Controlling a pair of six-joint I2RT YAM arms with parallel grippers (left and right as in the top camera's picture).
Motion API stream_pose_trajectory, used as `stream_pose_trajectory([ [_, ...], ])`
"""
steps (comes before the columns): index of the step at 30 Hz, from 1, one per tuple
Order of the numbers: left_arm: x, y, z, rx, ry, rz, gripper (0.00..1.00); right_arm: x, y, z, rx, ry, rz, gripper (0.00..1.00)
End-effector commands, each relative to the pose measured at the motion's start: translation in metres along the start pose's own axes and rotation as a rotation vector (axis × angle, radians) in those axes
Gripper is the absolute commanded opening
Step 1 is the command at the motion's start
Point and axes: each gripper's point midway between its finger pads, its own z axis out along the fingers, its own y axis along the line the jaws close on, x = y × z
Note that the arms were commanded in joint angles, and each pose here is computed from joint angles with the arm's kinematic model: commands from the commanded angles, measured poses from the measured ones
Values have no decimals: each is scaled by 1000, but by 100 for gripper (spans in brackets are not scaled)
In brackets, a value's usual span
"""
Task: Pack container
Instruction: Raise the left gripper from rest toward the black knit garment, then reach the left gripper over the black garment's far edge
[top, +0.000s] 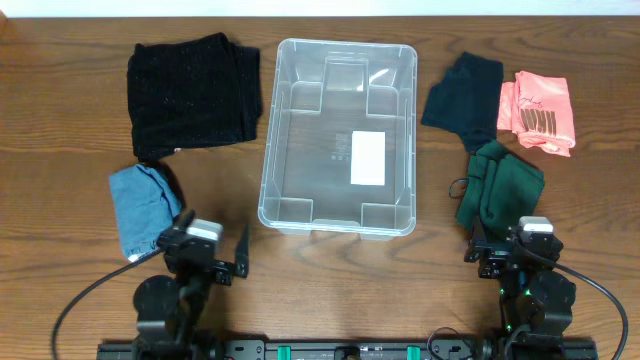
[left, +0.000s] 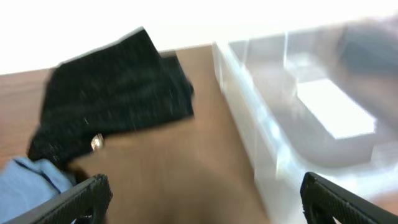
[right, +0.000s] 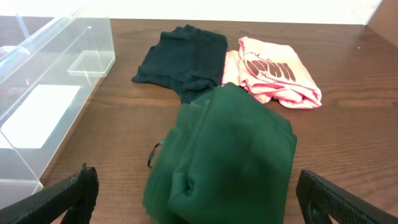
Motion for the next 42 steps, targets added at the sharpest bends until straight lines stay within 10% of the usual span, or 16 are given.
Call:
stream_pose_trajectory([
  [1, -51, 14, -14, -73, -118, -205, 98, 1, -1, 0, 2, -3, 16, 99],
  [20, -187, 97, 61, -218, 356, -173, 98, 1, -1, 0, 2, -3, 16, 99],
  [33, -126, 161, 86, -347, 540, -467, 98, 1, -1, 0, 2, -3, 16, 99],
  [42, -74, 226, 108, -29, 467, -826, 98, 1, -1, 0, 2, -3, 16, 99],
])
